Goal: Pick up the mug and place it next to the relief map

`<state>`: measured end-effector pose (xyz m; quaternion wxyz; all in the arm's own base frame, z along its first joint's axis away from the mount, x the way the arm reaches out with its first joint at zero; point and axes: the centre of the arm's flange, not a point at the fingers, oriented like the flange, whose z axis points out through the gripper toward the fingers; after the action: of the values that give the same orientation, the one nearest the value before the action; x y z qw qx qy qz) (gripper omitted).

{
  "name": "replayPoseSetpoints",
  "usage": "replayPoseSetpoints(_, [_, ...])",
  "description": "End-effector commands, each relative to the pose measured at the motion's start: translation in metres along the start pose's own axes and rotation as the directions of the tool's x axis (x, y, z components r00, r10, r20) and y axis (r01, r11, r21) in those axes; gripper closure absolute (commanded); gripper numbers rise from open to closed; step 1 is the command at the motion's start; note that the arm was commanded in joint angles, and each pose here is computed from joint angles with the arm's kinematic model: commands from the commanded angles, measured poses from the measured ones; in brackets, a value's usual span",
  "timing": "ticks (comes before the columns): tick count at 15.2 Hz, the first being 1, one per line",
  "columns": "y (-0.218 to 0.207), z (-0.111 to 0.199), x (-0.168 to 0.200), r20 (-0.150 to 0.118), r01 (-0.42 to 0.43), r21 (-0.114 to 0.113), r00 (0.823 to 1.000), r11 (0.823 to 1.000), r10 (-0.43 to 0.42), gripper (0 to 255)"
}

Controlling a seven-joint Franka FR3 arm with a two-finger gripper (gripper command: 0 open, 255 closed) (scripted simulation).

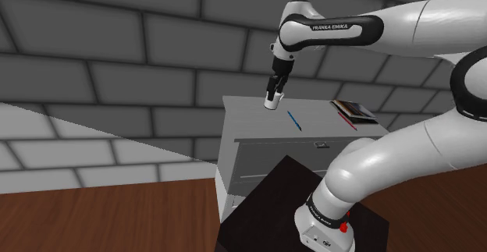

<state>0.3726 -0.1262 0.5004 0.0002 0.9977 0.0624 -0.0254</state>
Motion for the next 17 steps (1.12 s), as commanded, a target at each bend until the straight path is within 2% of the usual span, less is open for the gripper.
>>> replayPoseSetpoints(1, [0.022,0.009,0.009,-0.005,-0.006,-0.007,1.0,1.0,0.006,0])
replayPoseSetpoints(17, [0.196,0.091,0.076,-0.038,-0.055,-0.053,0.998,0.997,0.053,0])
